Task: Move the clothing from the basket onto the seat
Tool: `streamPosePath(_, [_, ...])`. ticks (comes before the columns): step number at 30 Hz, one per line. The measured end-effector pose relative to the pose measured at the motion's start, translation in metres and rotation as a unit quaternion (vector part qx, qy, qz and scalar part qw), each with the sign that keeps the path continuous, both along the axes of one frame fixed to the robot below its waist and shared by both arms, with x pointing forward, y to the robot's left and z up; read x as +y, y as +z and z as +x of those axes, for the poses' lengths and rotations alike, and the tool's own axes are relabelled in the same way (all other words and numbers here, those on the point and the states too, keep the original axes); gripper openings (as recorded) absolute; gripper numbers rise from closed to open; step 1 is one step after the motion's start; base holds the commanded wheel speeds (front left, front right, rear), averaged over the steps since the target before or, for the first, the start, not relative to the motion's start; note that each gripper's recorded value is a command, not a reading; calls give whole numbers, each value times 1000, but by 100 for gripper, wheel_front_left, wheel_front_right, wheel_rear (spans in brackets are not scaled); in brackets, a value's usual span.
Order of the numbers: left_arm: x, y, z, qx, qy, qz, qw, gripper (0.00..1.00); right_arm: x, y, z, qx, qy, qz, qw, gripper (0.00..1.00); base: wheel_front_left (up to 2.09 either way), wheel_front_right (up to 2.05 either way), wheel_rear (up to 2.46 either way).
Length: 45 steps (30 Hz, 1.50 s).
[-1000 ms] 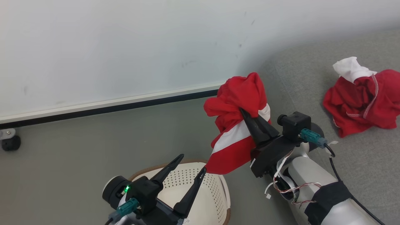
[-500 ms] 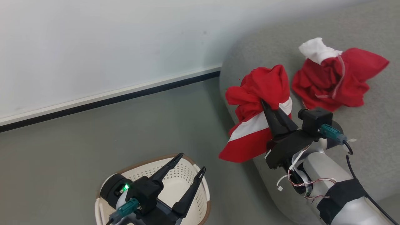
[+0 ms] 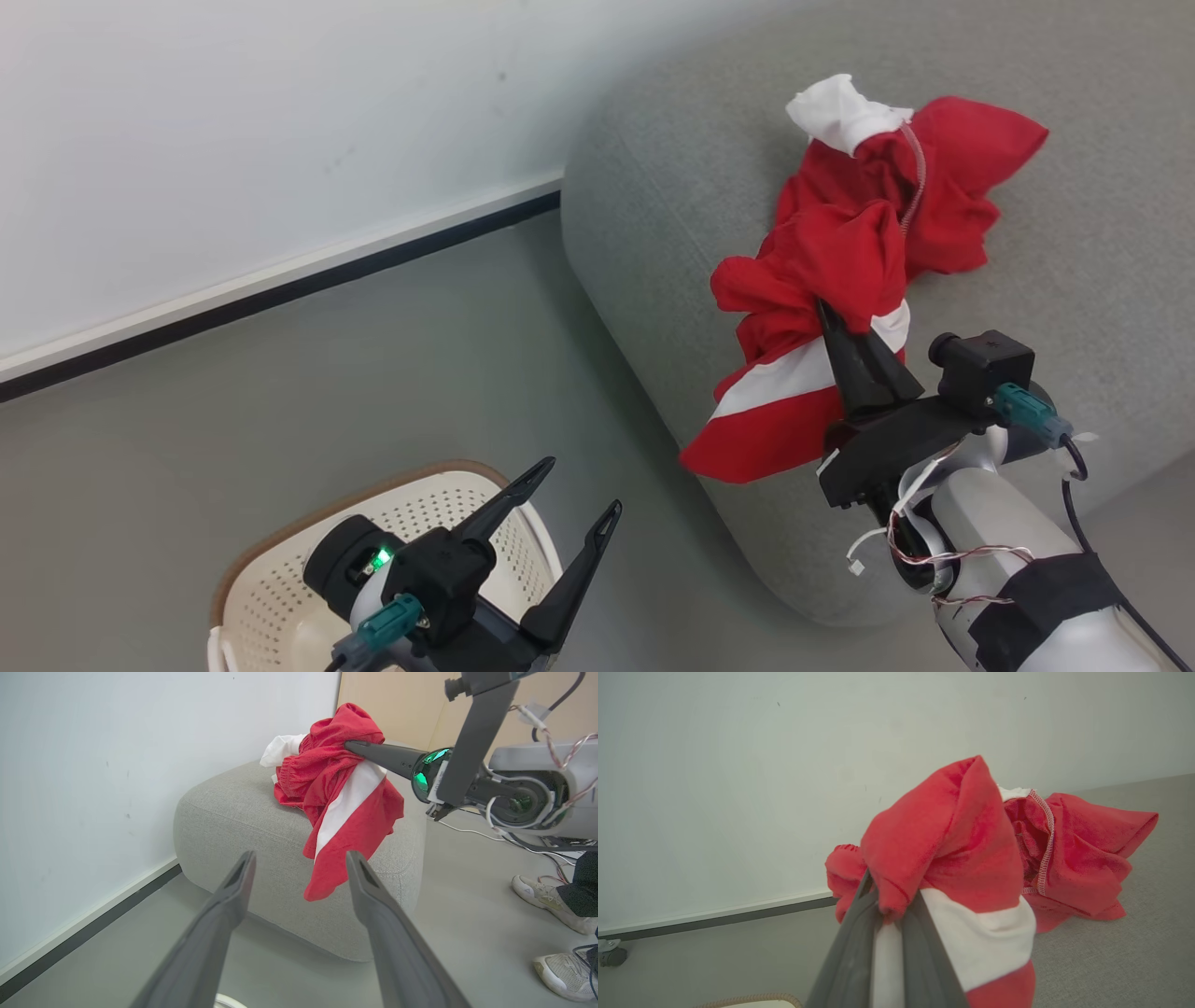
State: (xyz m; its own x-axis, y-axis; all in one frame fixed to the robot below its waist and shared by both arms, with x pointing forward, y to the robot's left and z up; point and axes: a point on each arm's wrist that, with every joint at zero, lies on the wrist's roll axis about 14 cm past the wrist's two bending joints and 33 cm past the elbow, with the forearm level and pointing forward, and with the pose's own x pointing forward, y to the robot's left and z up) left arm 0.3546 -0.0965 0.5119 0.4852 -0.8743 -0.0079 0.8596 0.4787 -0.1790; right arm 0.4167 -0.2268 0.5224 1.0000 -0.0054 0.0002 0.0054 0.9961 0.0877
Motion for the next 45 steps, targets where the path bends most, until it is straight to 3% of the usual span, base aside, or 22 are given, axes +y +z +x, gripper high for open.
streamPosePath(15, [-25,-8,2,7,-46,1,999,100,-50,8,-6,-10,-73,-4,997,0,0,0,0])
streamPosePath(22, [-25,-11,5,6,-50,1,999,100,-81,63,18,-70,-99,-33,992,0,0,0,0])
streamPosePath(29, [-23,-13,11,7,-49,0,999,100,-119,125,41,-134,-138,-63,979,0,0,0,0])
streamPosePath(35, [-17,-22,15,20,-47,2,999,100,-157,155,59,-156,-181,-85,967,0,0,0,0])
streamPosePath(45, [-3,-37,38,32,-29,2,999,100,-171,128,99,-121,-199,-85,969,0,0,0,0])
